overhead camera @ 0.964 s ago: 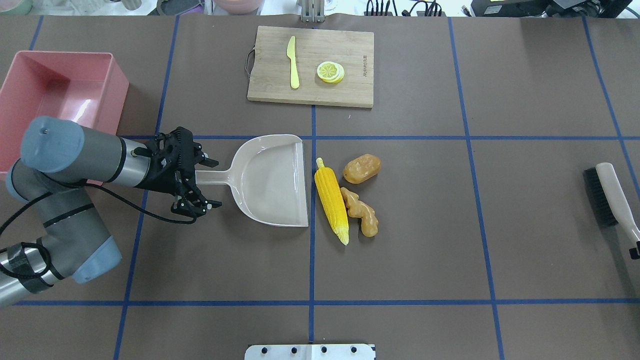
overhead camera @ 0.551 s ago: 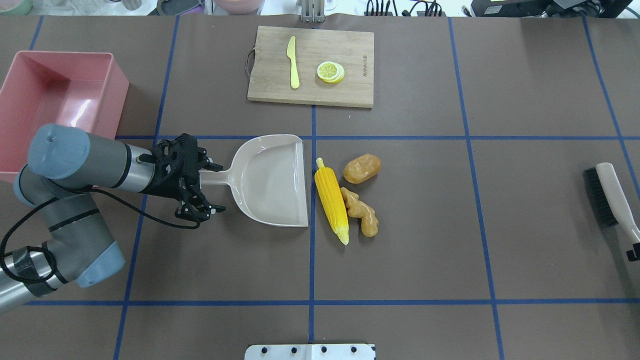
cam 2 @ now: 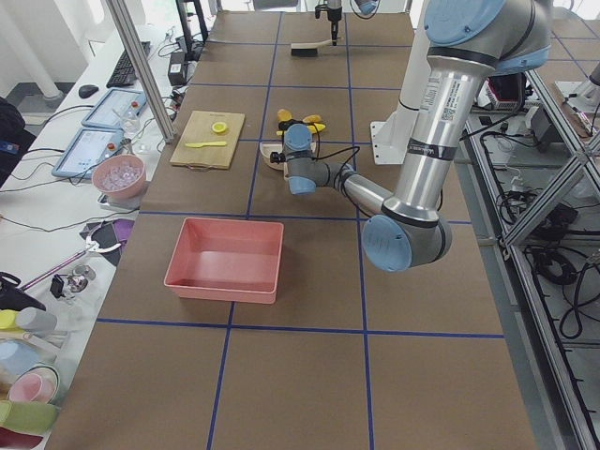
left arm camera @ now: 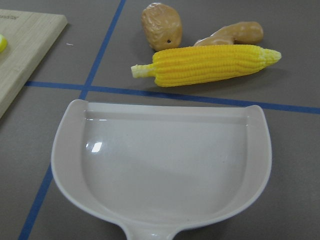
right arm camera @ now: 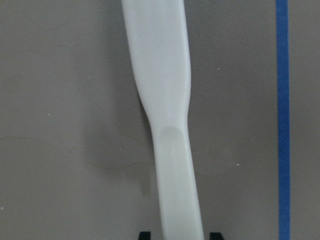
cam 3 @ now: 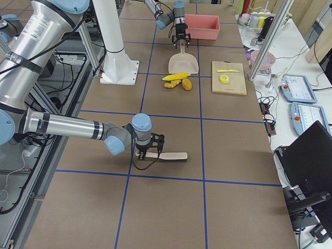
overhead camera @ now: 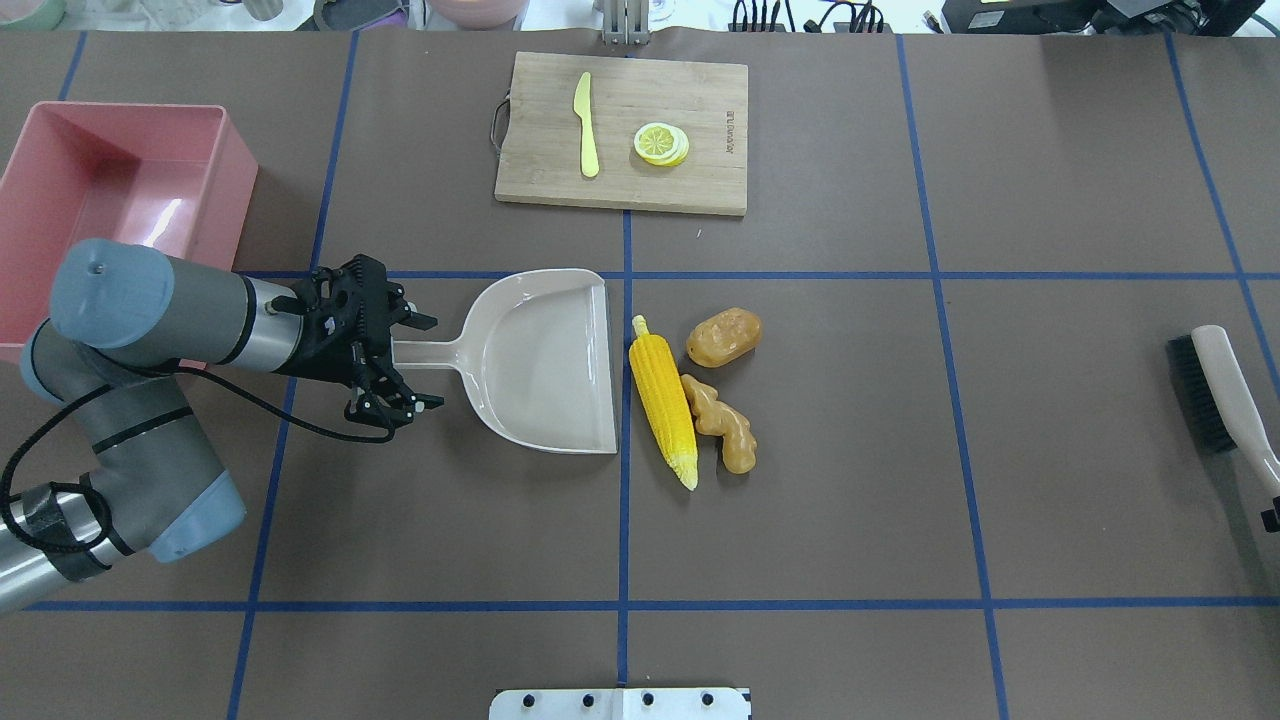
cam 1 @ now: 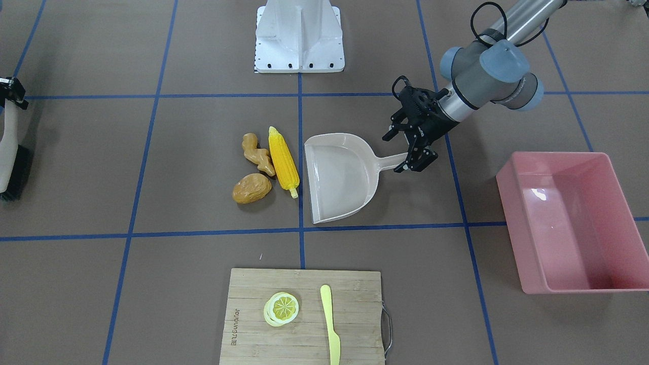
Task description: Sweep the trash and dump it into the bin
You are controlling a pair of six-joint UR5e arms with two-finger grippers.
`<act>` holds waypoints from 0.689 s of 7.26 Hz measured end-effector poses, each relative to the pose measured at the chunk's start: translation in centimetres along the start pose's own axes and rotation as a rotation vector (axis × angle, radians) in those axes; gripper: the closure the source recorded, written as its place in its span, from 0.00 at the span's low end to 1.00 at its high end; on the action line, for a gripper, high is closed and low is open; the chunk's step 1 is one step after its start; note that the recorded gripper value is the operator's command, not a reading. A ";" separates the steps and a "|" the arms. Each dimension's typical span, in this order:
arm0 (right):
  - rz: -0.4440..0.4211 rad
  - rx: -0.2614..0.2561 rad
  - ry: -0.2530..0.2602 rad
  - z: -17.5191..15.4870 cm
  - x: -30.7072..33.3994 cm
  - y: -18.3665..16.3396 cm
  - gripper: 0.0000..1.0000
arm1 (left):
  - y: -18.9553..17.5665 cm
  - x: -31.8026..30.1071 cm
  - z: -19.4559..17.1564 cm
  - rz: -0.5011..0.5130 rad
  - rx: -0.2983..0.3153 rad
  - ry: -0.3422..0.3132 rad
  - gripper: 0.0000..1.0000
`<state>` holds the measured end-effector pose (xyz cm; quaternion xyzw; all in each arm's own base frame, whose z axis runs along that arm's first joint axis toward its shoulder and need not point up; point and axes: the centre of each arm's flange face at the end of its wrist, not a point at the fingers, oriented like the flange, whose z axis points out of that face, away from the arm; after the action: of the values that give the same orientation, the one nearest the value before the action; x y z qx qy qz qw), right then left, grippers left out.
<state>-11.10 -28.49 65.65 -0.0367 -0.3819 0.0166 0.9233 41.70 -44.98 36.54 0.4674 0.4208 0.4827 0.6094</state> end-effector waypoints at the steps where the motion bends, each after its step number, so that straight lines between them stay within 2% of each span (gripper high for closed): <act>1: -0.001 -0.001 0.001 0.0 0.0 0.0 1.00 | 0.1 -0.6 0.7 -0.004 -0.011 0.004 0.04; 5: -0.024 0.005 -0.021 -0.9 -1.5 0.1 1.00 | -0.6 -0.5 2.2 -0.011 -0.015 0.088 0.04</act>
<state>-11.50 -28.58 63.94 -0.0297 -0.3919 0.0067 0.9195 43.87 -45.85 36.44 0.4388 0.4460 0.5028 0.5965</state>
